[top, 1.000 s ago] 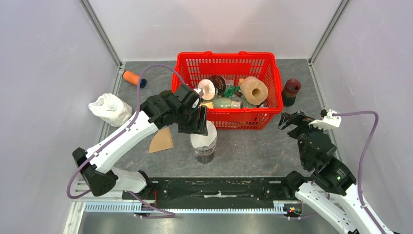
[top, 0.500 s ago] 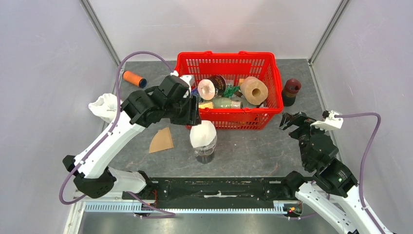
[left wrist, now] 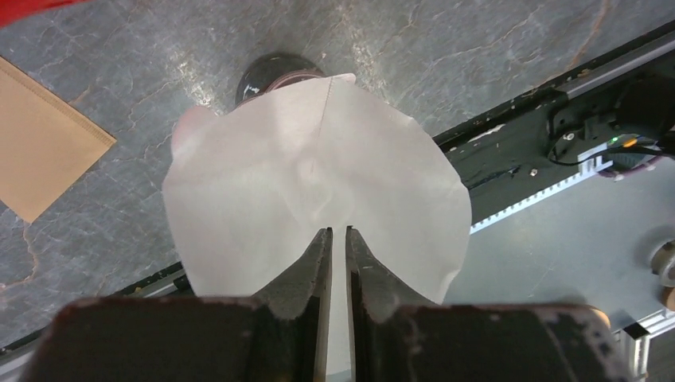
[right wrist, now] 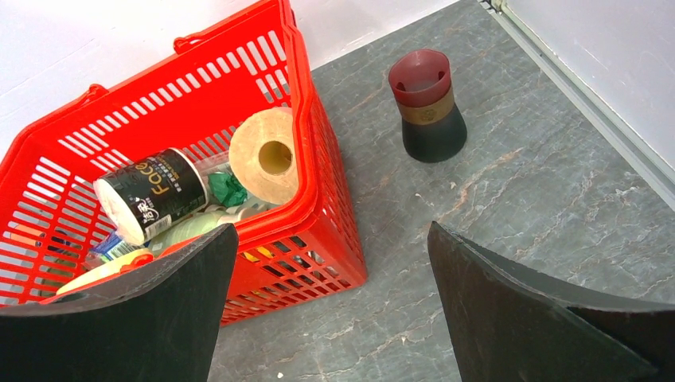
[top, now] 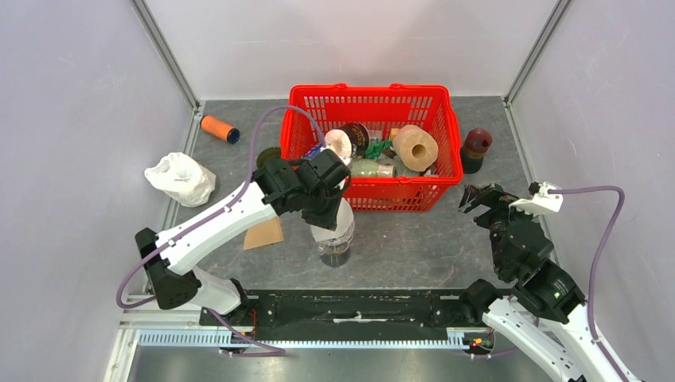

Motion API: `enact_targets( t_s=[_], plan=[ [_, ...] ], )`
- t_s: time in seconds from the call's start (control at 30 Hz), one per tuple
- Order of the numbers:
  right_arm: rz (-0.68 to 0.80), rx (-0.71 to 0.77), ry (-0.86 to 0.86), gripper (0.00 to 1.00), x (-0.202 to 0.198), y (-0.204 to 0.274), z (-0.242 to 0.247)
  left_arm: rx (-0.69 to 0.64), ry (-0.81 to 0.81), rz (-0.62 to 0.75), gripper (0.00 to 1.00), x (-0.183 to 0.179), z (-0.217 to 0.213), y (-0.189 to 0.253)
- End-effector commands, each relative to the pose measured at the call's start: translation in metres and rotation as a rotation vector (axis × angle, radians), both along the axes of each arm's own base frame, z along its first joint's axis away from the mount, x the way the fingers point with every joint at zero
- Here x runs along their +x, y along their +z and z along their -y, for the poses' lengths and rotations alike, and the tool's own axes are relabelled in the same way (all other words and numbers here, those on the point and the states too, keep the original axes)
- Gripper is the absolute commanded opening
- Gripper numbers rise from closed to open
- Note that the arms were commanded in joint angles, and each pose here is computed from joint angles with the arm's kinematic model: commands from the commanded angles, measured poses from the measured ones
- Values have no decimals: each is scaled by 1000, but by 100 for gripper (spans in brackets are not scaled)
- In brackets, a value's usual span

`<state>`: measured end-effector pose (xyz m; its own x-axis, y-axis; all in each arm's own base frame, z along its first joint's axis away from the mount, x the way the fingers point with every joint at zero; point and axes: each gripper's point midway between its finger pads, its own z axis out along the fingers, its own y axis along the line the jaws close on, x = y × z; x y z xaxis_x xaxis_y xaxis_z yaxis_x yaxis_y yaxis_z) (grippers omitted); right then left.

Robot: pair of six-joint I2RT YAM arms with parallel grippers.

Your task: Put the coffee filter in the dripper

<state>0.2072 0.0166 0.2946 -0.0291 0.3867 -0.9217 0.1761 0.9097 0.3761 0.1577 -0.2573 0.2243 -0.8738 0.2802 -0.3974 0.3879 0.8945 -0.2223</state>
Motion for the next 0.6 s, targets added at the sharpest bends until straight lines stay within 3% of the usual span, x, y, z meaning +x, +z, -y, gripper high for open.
enact_targets(
  t_s=[0.0, 0.57],
  plan=[
    [1, -10, -32, 97, -1, -2, 6, -1, 23, 41, 16, 5, 7, -7],
    [-4, -13, -35, 97, -1, -6, 7, 58, 61, 76, 10, 11, 9, -37]
  ],
)
